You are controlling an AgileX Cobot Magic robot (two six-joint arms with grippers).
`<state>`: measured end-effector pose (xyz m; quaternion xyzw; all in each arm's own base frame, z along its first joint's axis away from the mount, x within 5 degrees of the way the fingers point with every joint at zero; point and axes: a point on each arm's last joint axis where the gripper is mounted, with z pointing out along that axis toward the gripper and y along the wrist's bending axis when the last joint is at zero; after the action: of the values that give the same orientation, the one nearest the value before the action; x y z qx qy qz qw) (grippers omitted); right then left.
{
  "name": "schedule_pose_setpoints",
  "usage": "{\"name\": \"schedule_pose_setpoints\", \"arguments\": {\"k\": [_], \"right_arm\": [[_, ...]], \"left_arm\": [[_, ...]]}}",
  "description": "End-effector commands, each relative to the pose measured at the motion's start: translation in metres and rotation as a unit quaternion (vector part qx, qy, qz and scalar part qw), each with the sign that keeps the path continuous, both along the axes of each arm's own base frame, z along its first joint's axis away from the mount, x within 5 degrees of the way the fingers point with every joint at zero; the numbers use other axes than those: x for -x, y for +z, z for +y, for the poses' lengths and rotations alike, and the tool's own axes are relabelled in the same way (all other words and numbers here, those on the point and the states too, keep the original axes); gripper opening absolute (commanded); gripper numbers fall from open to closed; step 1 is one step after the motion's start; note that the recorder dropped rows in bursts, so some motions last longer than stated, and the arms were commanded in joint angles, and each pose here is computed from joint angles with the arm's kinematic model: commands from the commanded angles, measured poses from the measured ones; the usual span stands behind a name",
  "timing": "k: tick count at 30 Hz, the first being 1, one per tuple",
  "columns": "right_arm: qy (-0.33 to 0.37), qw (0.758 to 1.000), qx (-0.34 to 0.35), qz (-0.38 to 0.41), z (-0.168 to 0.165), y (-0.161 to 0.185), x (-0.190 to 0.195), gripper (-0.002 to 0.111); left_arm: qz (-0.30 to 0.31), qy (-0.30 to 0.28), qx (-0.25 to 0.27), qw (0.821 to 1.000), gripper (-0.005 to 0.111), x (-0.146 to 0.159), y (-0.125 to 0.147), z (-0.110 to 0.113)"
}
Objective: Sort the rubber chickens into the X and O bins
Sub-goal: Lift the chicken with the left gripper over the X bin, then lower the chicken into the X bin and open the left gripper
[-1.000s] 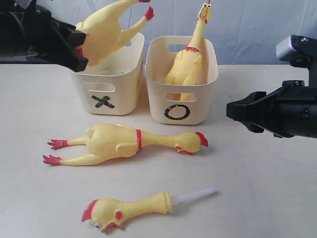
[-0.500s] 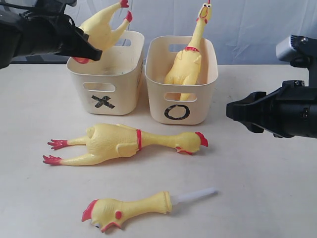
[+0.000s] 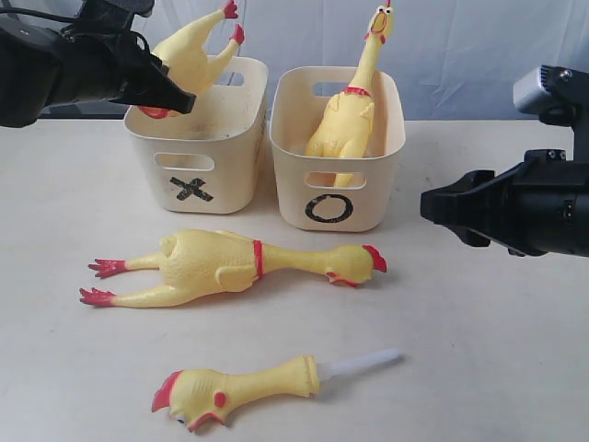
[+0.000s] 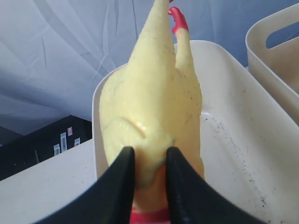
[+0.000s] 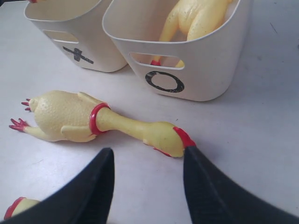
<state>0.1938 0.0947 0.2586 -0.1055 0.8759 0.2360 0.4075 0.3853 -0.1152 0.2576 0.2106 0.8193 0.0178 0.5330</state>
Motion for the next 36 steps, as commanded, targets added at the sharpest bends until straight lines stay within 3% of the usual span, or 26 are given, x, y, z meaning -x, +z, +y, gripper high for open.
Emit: {"name": "schedule_pose_setpoints", "arguments": {"k": [1,6,10,19,25,33,36], "right_arm": [[-0.001,1.0,-0.001,-0.002,-0.001,0.001,0.001,0.045],[0.0,1.0,-0.001,-0.002,-0.001,0.001,0.001,0.045],[0.0,1.0,-0.001,-0.002,-0.001,0.001,0.001,0.045],[0.0,1.0,-0.001,-0.002,-0.001,0.001,0.001,0.045],[0.0,1.0,-0.001,-0.002,-0.001,0.001,0.001,0.045],[0.003,1.0,-0.001,0.001,0.0,0.0,0.002,0.045],[0.005,1.0,-0.002,0.003,0.0,0.0,0.002,0.045]], "left_arm": [[0.004,0.0,-0.001,1.0,0.016,-0.004,-0.004,-0.001],[0.006,0.0,-0.002,1.0,0.044,-0.004,-0.006,-0.001],[0.001,0.011,-0.002,1.0,0.054,-0.005,-0.005,0.001],[0.008,0.009,0.021,1.0,0.054,-0.003,-0.002,0.0],[0.009,-0.037,0.045,0.998,0.054,0.009,0.018,-0.006],[0.02,-0.202,0.013,0.979,0.054,0.048,0.053,-0.02],[0.052,-0.24,-0.011,0.969,0.047,0.062,0.056,-0.02]]}}
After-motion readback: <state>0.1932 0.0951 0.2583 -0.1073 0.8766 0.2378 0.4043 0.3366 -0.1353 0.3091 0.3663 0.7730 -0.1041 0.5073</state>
